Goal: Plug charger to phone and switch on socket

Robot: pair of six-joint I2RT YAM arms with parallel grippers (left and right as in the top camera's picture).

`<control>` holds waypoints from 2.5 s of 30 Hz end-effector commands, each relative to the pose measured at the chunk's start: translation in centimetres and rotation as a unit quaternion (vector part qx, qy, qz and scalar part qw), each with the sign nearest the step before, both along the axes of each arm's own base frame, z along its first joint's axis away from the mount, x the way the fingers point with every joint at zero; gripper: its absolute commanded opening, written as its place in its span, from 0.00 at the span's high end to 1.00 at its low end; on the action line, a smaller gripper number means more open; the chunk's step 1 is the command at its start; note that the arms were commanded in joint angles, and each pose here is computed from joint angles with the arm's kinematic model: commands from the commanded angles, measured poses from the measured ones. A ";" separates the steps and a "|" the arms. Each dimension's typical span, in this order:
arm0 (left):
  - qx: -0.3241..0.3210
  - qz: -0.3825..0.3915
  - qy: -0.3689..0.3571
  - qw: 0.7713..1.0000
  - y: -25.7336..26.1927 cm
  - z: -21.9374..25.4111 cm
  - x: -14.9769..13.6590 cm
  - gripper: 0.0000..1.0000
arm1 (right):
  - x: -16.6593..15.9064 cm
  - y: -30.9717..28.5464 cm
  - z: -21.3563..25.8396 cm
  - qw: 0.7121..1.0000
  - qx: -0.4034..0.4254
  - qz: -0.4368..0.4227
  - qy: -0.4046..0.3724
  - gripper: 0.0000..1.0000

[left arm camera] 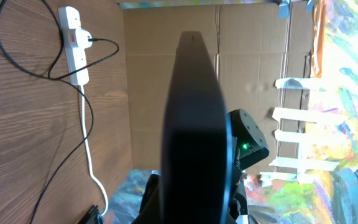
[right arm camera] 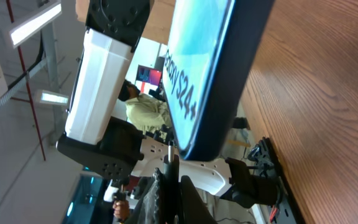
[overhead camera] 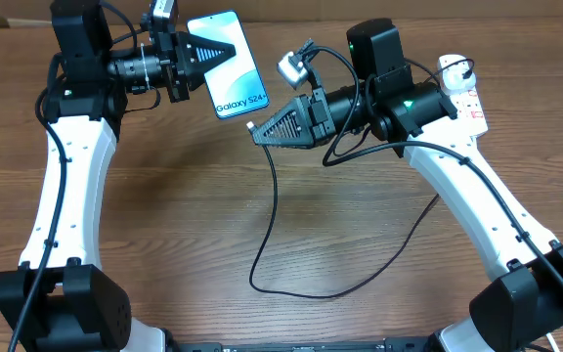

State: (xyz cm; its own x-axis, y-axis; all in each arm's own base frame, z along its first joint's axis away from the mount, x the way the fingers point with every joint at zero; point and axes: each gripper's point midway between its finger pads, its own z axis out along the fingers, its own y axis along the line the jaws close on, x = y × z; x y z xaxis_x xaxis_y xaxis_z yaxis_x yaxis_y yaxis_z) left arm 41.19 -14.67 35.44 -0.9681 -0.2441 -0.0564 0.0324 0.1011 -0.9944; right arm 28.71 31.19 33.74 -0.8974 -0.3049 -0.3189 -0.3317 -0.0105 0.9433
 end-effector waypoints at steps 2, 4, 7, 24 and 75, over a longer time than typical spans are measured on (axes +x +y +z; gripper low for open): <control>-0.006 -0.022 -0.016 1.000 -0.5 0.9 -0.8 0.96 | 0.5 0.1 0.2 1.000 -0.011 -0.016 0.013 0.96; -0.006 -0.022 -0.017 1.000 -0.5 0.9 -0.7 0.96 | 0.7 0.2 0.3 1.000 -0.011 -0.021 0.013 0.96; -0.006 -0.021 -0.016 1.000 -0.5 0.9 -0.7 0.96 | 1.0 0.3 0.7 1.000 -0.008 -0.023 0.013 0.96; -0.007 -0.015 -0.005 1.000 -0.4 0.9 -0.6 0.96 | 1.6 0.6 0.5 0.999 -0.017 -0.041 0.012 0.96; -0.004 0.007 0.016 1.000 -0.2 0.6 0.1 0.96 | 2.2 0.9 1.4 0.997 -0.018 -0.056 0.044 0.96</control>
